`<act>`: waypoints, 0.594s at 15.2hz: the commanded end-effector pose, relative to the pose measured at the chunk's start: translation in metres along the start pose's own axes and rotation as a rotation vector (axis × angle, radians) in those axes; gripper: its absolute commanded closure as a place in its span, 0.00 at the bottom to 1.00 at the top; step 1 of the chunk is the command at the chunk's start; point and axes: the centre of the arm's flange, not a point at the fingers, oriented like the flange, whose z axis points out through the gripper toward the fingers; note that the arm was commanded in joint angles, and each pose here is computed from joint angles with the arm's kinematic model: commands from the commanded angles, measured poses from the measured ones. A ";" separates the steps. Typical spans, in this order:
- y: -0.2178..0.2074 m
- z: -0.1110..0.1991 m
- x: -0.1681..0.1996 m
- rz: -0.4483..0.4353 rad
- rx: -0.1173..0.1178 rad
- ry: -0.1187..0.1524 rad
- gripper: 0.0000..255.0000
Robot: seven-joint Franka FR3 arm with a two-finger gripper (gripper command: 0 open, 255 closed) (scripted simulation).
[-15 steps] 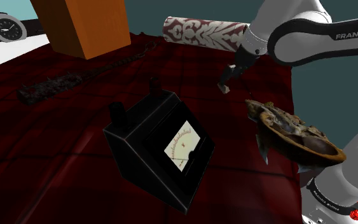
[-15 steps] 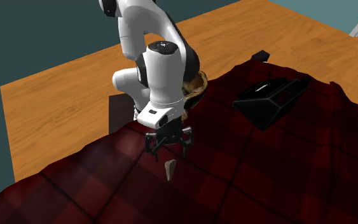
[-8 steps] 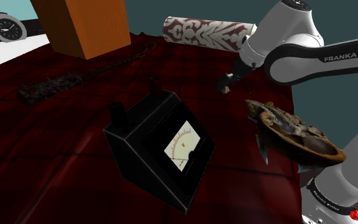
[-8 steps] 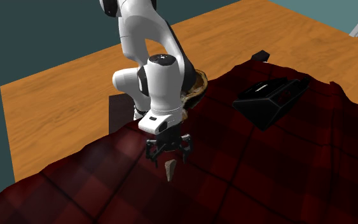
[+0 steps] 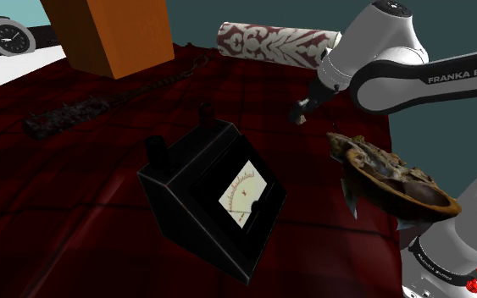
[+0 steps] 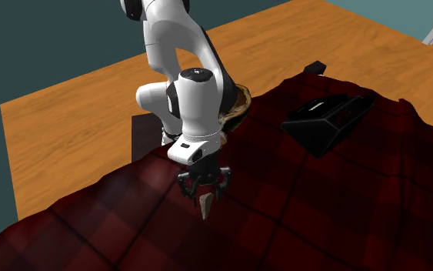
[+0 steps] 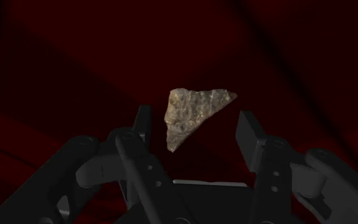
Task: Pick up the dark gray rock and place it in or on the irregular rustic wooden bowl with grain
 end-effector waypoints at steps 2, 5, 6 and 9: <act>0.000 0.000 0.000 0.000 0.000 0.000 1.00; 0.000 0.001 0.000 0.000 0.000 0.000 1.00; 0.000 0.001 0.000 0.000 0.000 0.000 1.00; 0.000 0.000 0.000 0.000 0.000 0.000 1.00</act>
